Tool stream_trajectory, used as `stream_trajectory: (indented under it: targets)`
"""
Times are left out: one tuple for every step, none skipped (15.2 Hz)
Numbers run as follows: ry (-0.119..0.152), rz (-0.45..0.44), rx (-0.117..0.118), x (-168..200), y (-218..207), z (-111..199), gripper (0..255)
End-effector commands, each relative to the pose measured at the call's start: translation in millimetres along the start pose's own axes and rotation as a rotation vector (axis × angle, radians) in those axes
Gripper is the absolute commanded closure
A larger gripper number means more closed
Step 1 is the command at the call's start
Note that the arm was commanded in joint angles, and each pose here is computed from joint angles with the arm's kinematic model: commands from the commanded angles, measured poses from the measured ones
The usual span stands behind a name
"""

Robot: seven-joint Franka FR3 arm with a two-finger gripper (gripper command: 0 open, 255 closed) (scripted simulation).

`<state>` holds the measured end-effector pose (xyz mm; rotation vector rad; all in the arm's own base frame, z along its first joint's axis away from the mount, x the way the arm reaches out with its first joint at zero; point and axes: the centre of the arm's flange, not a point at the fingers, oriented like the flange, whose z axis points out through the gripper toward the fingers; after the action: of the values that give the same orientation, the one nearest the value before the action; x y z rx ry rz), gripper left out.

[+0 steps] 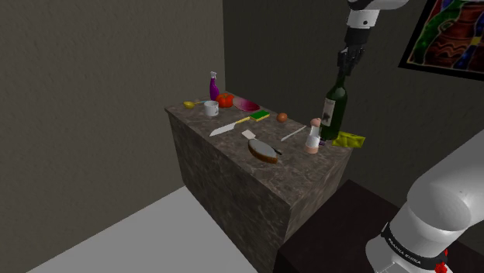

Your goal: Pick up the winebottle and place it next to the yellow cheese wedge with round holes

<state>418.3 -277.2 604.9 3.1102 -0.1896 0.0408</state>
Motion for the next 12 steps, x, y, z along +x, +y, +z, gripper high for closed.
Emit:
stream_trajectory:
  targets:
    - [0.000, -0.002, -0.001, -3.4, 27.7, -1.1, 255]
    - [0.000, -0.002, -0.001, -4.0, 40.9, -0.9, 255]
    - [0.000, -0.002, -0.001, -4.5, 53.7, -0.7, 255]
    - [0.000, -0.002, -0.001, -4.7, 53.6, 4.6, 255]
    - [0.000, -0.002, -0.001, -4.8, 53.4, 9.9, 255]
    - [0.000, -0.002, -0.001, -5.0, 53.3, 15.2, 255]
    - [0.000, -0.002, -0.001, -5.1, 53.2, 20.4, 255]
    - [0.000, -0.002, -0.001, -5.2, 53.1, 25.7, 255]
    - [0.000, -0.002, -0.001, -5.4, 52.9, 31.0, 255]
    - [0.000, -0.002, -0.001, -5.5, 52.8, 36.3, 255]
    - [0.000, -0.002, -0.001, -5.7, 52.7, 41.5, 255]
    - [0.000, -0.002, -0.001, -5.8, 52.6, 46.8, 255]
